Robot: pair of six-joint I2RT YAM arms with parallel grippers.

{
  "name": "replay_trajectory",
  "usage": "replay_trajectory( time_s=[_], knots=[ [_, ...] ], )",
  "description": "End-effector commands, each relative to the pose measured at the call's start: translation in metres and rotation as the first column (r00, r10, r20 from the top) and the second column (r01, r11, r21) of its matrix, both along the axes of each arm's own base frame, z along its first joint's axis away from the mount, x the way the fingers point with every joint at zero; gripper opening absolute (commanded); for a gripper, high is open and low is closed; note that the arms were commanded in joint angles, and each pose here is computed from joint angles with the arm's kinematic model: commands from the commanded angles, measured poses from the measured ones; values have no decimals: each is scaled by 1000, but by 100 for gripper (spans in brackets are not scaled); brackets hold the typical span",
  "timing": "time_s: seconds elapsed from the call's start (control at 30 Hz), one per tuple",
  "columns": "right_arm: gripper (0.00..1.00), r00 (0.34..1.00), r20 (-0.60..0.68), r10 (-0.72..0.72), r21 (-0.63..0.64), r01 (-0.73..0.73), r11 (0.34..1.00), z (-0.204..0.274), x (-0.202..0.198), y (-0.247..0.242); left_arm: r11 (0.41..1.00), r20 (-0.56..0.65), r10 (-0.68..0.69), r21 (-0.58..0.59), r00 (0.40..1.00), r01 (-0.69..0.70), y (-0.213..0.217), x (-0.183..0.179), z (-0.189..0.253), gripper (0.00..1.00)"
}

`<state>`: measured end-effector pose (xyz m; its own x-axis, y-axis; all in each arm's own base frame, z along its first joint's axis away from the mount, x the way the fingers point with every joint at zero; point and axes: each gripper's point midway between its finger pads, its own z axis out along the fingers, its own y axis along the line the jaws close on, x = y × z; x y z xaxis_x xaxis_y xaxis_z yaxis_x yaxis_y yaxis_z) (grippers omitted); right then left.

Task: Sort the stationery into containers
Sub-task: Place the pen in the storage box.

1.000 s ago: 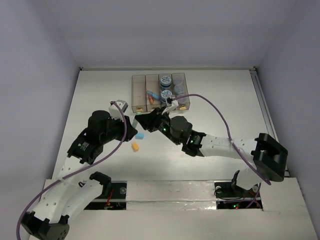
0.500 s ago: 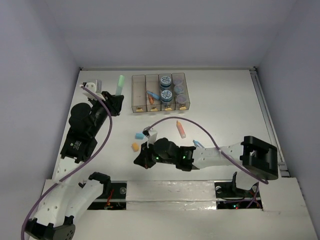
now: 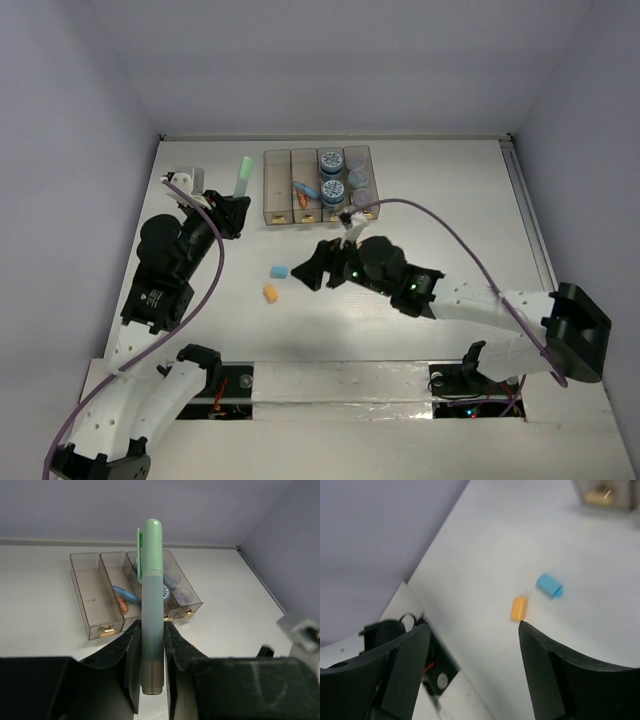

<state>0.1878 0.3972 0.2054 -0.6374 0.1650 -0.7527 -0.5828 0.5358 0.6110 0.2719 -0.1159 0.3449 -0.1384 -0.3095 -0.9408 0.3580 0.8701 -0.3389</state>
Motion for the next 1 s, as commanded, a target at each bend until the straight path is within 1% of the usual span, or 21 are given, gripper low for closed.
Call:
replay_trajectory(
  time_s=[0.0,0.03,0.07,0.1,0.13,0.17,0.2,0.23,0.33,0.4,0.43,0.5,0.57,0.67,0.73,0.97],
  knots=[
    [79,991,131,-16,119,0,993,62,21,-22,997,44,-67,-31,997,69,-11,-8,6,0],
    [85,988,156,2,130,-22,991,72,21,-21,996,37,-83,-35,996,84,-13,-10,3,0],
    [88,984,180,13,136,-38,990,81,20,-19,993,16,-110,-39,994,111,-17,-12,-7,0],
    [89,974,227,17,154,-53,987,101,22,-16,991,33,-122,-44,992,124,-20,-13,-5,0],
    [92,969,248,12,163,-54,985,111,26,-17,990,33,-133,-47,991,135,-21,-15,-6,0],
    [93,963,268,14,175,-63,983,120,27,-15,988,19,-144,-47,989,145,-23,-16,-14,0],
    [94,955,295,6,198,-67,978,137,28,-13,988,17,-147,-50,989,148,-23,-17,-15,0],
    [96,951,308,-7,211,-61,976,144,33,-15,986,25,-157,-50,987,159,-24,-21,-14,0],
    [99,948,317,14,255,-100,962,163,35,-5,981,36,-185,-54,982,186,-26,-28,-17,0],
    [99,952,303,45,267,-130,955,162,40,6,977,46,-201,-57,979,204,-29,-30,-19,0],
    [100,949,311,49,281,-141,949,172,41,11,975,58,-213,-58,975,216,-30,-34,-17,0],
    [100,955,291,58,292,-146,945,169,48,19,972,69,-225,-57,972,229,-31,-37,-17,0],
    [100,954,294,61,321,-159,934,178,51,21,970,80,-233,-56,969,238,-31,-41,-16,0],
    [100,962,269,46,335,-138,932,180,62,23,968,80,-242,-52,967,247,-31,-44,-18,0],
    [100,970,234,64,333,-142,932,173,67,28,966,86,-248,-52,965,253,-32,-46,-17,0],
    [100,957,261,125,366,-218,905,180,60,39,958,82,-276,-56,958,281,-37,-49,-19,0]
  ],
)
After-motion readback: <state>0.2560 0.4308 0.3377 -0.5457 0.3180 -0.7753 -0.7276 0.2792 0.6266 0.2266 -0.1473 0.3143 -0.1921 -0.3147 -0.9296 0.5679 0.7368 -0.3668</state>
